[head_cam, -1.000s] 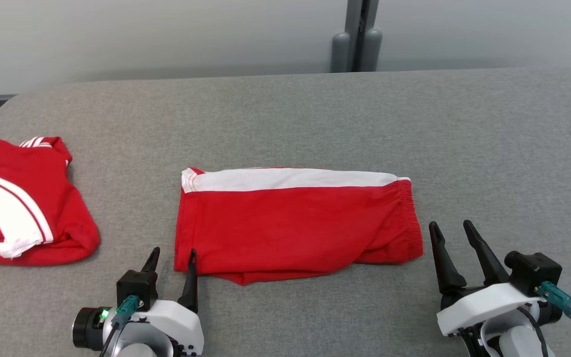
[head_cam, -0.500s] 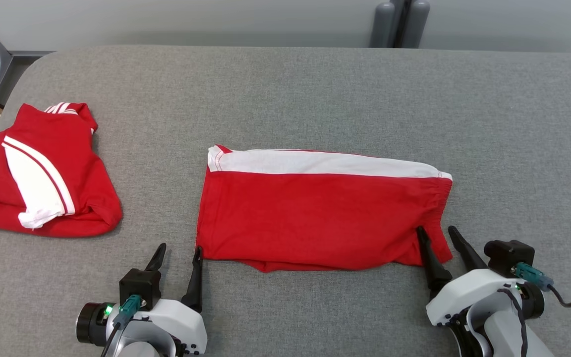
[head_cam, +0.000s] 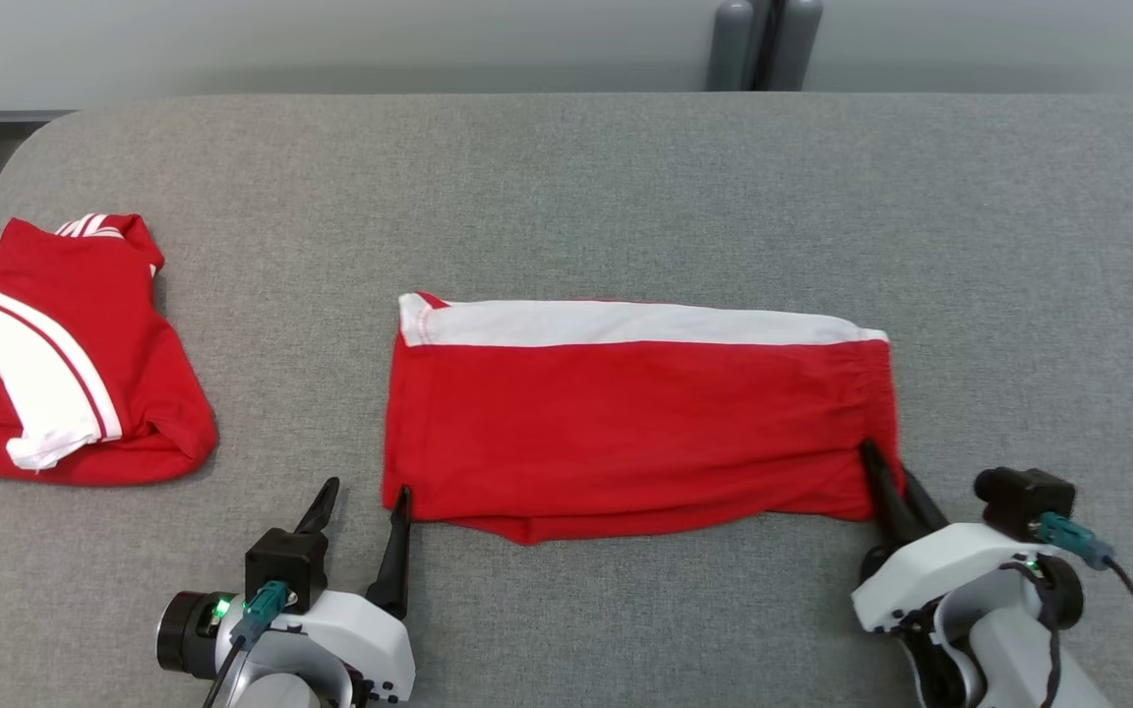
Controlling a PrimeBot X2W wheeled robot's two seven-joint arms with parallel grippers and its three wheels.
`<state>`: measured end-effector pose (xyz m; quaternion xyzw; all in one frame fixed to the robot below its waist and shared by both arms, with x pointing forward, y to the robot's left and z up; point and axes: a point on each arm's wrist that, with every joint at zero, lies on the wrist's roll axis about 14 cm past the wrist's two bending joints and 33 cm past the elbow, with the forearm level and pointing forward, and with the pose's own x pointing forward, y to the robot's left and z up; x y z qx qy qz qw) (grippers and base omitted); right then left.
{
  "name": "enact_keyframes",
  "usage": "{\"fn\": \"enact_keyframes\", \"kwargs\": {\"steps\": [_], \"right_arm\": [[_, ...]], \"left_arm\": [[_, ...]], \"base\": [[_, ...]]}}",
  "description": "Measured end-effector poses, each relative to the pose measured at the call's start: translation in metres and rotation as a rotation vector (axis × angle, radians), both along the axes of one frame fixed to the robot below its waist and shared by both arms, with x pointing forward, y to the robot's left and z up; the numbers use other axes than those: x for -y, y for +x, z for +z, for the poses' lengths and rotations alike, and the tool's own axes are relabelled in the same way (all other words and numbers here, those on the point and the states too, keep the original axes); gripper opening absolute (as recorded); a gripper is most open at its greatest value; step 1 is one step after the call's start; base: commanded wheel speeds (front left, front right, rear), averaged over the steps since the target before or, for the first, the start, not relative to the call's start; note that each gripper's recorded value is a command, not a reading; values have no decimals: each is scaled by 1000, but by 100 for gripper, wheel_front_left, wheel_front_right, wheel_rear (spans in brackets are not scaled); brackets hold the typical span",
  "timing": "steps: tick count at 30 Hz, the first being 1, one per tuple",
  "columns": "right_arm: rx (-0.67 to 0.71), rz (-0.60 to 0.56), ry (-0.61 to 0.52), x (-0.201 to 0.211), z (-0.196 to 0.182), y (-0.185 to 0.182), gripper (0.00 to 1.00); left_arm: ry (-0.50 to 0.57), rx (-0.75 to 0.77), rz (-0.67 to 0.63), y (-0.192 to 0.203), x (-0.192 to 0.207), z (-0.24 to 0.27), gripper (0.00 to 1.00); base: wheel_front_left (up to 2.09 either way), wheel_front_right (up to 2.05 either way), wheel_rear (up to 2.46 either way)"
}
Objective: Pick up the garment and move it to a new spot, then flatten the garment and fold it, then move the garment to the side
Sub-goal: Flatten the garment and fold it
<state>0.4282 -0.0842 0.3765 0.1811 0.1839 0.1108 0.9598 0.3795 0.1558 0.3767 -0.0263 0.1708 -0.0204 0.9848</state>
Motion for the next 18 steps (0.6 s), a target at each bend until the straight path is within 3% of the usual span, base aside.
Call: {"fn": "enact_keyframes", "kwargs": {"steps": [11,18], "right_arm": [[135,-117,-76,55,39,22,0],[272,56,-49,-2,83,24,0]], "left_arm": [[-12,19,-50,0,15,7,100],[-25,17,-68,-8,23,8,100]], "base": [[0,0,0],[0,0,0]]}}
